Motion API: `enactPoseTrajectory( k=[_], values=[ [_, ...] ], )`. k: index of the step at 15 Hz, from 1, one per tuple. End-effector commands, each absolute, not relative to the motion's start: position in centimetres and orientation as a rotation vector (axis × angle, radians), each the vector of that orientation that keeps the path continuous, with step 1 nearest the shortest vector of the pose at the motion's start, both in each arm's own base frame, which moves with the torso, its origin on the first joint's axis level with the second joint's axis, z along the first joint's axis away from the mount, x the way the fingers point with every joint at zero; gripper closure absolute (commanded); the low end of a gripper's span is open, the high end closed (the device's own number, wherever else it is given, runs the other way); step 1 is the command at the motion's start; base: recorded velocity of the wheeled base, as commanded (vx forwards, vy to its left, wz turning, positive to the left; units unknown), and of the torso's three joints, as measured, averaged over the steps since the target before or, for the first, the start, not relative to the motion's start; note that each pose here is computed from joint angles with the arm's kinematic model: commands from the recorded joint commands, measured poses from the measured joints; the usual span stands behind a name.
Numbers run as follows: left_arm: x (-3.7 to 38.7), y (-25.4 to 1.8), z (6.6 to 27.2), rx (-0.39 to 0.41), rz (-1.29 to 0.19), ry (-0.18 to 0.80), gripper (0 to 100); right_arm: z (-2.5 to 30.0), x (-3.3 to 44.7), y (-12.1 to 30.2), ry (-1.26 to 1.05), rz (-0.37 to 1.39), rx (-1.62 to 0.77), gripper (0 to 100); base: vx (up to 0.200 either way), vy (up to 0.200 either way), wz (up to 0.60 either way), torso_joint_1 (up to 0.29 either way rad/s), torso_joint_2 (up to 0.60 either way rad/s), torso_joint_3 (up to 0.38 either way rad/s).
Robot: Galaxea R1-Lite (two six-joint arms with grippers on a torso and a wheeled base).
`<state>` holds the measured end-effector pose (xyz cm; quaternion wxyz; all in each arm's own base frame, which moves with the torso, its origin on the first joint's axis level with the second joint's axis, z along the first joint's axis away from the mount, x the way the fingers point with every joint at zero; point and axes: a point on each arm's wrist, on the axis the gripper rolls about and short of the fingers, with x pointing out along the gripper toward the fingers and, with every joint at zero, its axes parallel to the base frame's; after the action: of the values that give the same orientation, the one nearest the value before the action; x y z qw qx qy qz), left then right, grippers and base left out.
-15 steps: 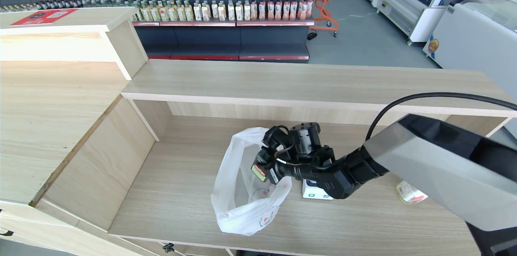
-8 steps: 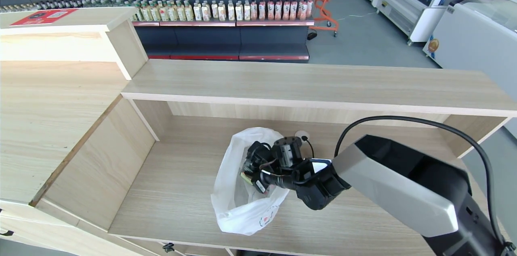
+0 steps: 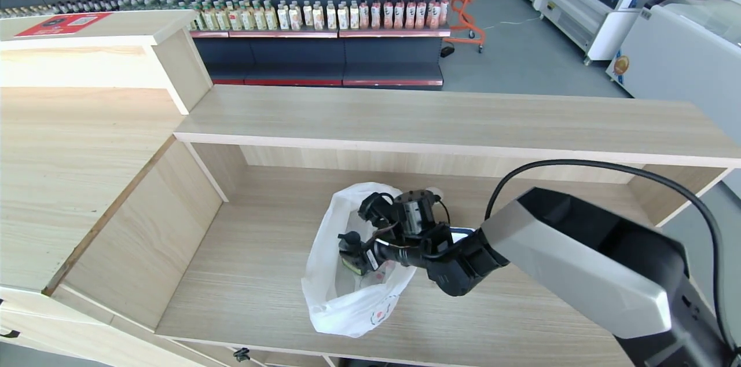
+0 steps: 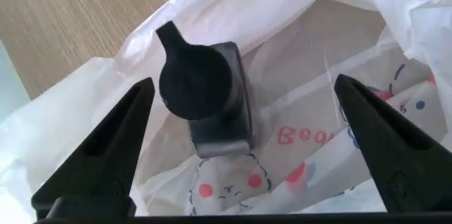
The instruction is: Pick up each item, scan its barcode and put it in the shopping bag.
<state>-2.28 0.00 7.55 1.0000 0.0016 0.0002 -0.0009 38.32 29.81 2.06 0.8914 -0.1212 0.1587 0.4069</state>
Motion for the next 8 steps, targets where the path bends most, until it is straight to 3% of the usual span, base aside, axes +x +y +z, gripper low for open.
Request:
enactPoseTrajectory(
  k=[1, 3, 4, 8],
  values=[
    [-2.3, 0.0, 7.5, 0.003, -0.002, 0.0, 0, 10.7, 36.6, 26.9, 0.352, 0.777, 0.001, 0, 0.0, 0.0, 0.0, 0.0, 0.0, 0.0],
    [-2.3, 0.0, 7.5, 0.003, -0.002, 0.0, 0, 15.6, 33.8, 20.3, 0.472, 0.66, 0.165, 0, 0.0, 0.0, 0.0, 0.0, 0.0, 0.0],
    [-2.3, 0.0, 7.5, 0.003, -0.002, 0.0, 0, 16.4, 31.9, 17.7, 0.526, 0.641, 0.189, 0, 0.0, 0.0, 0.0, 0.0, 0.0, 0.0],
    [-2.3, 0.0, 7.5, 0.003, -0.002, 0.0, 0, 21.4, 26.8, 11.1, 0.396, 0.546, 0.204, 0, 0.0, 0.0, 0.0, 0.0, 0.0, 0.0]
  ],
)
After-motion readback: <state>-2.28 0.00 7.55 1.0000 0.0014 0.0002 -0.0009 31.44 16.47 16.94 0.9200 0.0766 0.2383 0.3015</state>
